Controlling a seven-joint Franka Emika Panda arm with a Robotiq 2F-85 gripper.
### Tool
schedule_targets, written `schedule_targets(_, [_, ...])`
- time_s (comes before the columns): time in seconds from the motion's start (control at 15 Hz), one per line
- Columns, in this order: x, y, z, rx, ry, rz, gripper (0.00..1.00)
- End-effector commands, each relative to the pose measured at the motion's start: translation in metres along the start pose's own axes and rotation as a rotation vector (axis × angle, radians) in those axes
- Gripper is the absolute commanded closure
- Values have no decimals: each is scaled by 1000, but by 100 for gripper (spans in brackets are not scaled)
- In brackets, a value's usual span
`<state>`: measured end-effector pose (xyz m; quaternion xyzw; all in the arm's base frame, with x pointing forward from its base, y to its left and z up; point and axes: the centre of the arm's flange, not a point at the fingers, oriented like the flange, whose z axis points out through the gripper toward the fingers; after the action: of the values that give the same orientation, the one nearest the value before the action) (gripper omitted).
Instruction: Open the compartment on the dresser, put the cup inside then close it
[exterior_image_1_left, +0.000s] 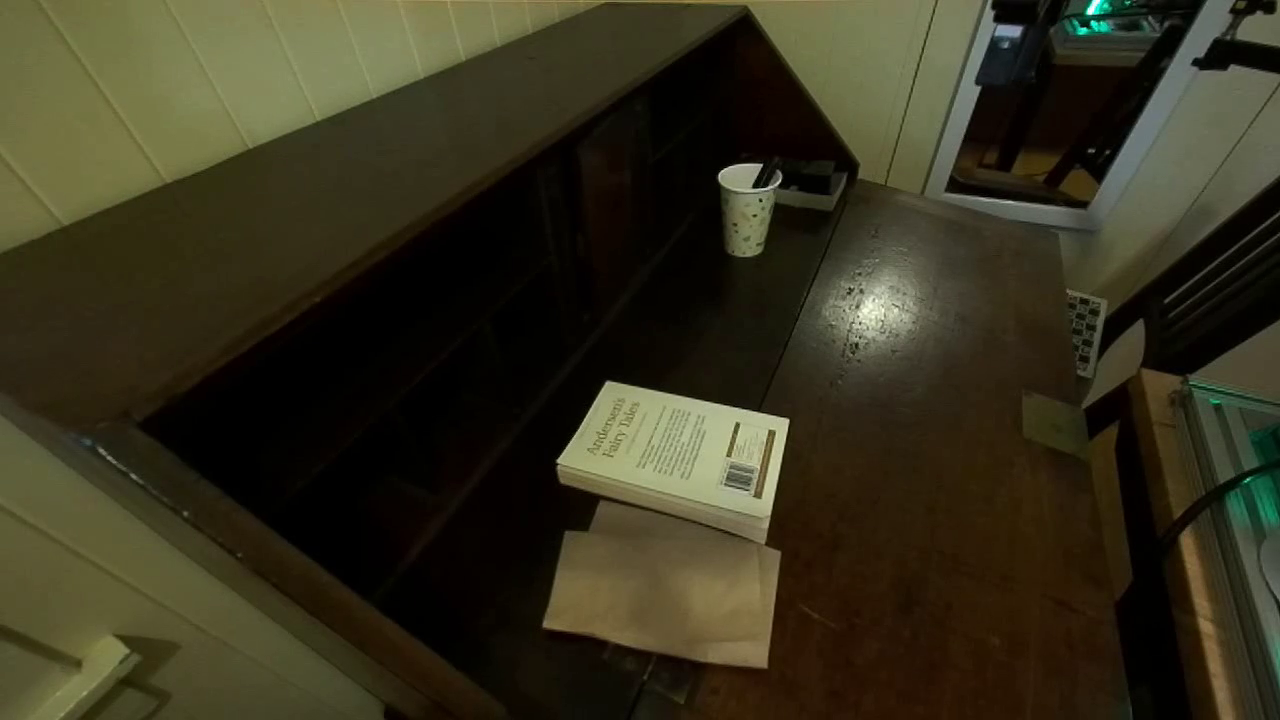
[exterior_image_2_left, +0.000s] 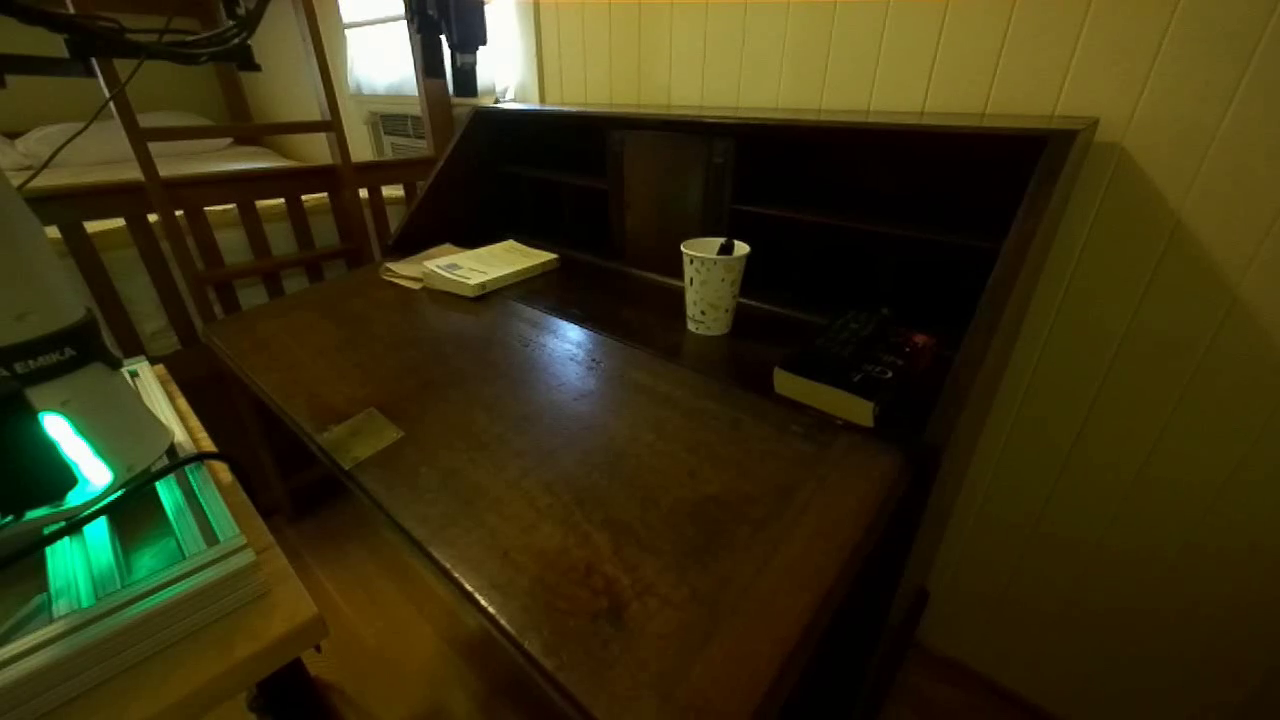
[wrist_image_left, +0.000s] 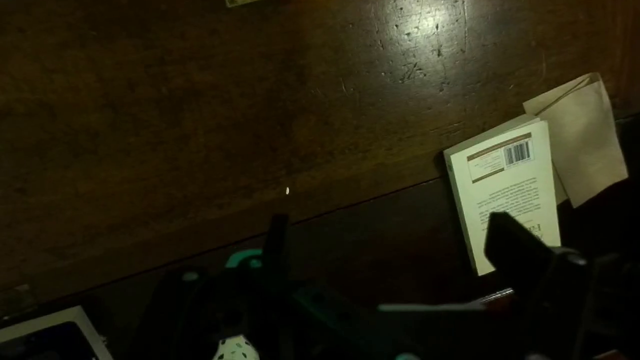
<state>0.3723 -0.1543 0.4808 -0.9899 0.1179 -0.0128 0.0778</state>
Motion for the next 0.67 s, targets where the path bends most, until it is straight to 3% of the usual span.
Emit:
schedule_targets(0.0, [38, -15, 12, -56, 38, -16, 0])
schedule_targets(0.6, [104, -76, 68, -251, 169, -171, 0])
